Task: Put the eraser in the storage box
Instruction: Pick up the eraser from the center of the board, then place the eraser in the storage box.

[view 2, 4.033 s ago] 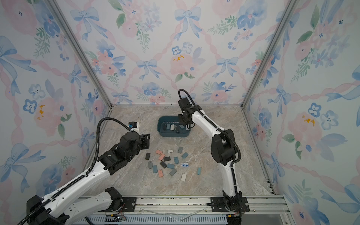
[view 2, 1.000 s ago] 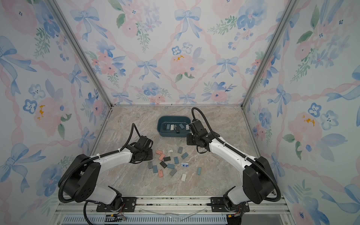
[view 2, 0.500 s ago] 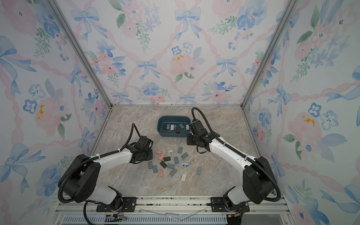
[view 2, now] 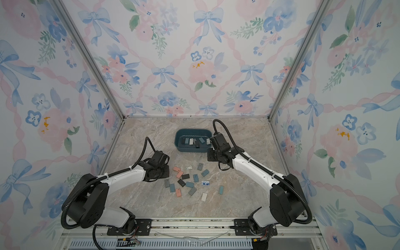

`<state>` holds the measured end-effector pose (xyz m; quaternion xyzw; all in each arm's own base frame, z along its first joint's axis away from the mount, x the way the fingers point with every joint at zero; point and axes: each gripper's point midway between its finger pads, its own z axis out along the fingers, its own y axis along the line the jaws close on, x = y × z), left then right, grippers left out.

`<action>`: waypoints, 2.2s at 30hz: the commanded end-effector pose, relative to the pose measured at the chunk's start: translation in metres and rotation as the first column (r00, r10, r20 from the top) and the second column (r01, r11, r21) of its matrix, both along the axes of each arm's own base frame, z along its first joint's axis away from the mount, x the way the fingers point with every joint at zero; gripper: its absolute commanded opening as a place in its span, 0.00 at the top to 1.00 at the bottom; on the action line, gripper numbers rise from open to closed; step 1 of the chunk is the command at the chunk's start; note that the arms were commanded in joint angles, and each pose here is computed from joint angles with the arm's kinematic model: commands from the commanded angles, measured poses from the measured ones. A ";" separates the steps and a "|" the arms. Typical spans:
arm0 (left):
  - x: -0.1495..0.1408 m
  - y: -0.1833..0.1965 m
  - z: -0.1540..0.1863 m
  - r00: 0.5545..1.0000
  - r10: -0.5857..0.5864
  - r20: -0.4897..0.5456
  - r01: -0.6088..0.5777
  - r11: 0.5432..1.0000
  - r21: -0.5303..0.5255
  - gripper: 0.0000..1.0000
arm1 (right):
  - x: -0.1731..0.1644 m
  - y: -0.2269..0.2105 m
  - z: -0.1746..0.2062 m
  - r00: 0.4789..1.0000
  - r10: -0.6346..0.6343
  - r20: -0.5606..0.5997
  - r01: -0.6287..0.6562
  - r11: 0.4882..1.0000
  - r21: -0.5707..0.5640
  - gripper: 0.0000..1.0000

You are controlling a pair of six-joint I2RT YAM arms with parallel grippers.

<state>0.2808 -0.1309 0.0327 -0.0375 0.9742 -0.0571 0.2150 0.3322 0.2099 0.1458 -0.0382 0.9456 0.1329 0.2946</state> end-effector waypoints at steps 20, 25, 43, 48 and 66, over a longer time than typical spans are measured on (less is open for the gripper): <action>0.101 -0.065 0.102 0.972 -0.091 0.218 0.117 0.987 -0.110 0.78 | -0.002 -0.004 0.007 1.000 -0.010 -0.002 0.010 1.000 0.023 0.56; 0.133 -0.087 0.108 0.963 -0.128 0.236 0.158 0.981 -0.113 0.79 | -0.003 -0.007 0.007 1.000 -0.021 -0.005 0.021 0.999 0.028 0.56; 0.204 -0.130 0.052 0.973 -0.149 0.175 0.170 0.979 -0.112 0.82 | -0.004 -0.023 0.003 0.997 -0.066 -0.035 0.067 0.997 0.027 0.56; 0.207 -0.130 0.035 0.979 -0.140 0.147 0.155 0.983 -0.096 0.81 | -0.005 -0.024 0.002 0.997 -0.068 -0.038 0.069 0.997 0.028 0.56; 0.208 -0.131 0.046 0.978 -0.123 0.167 0.141 0.985 -0.100 0.56 | -0.007 -0.024 0.005 0.997 -0.071 -0.034 0.073 0.996 0.046 0.56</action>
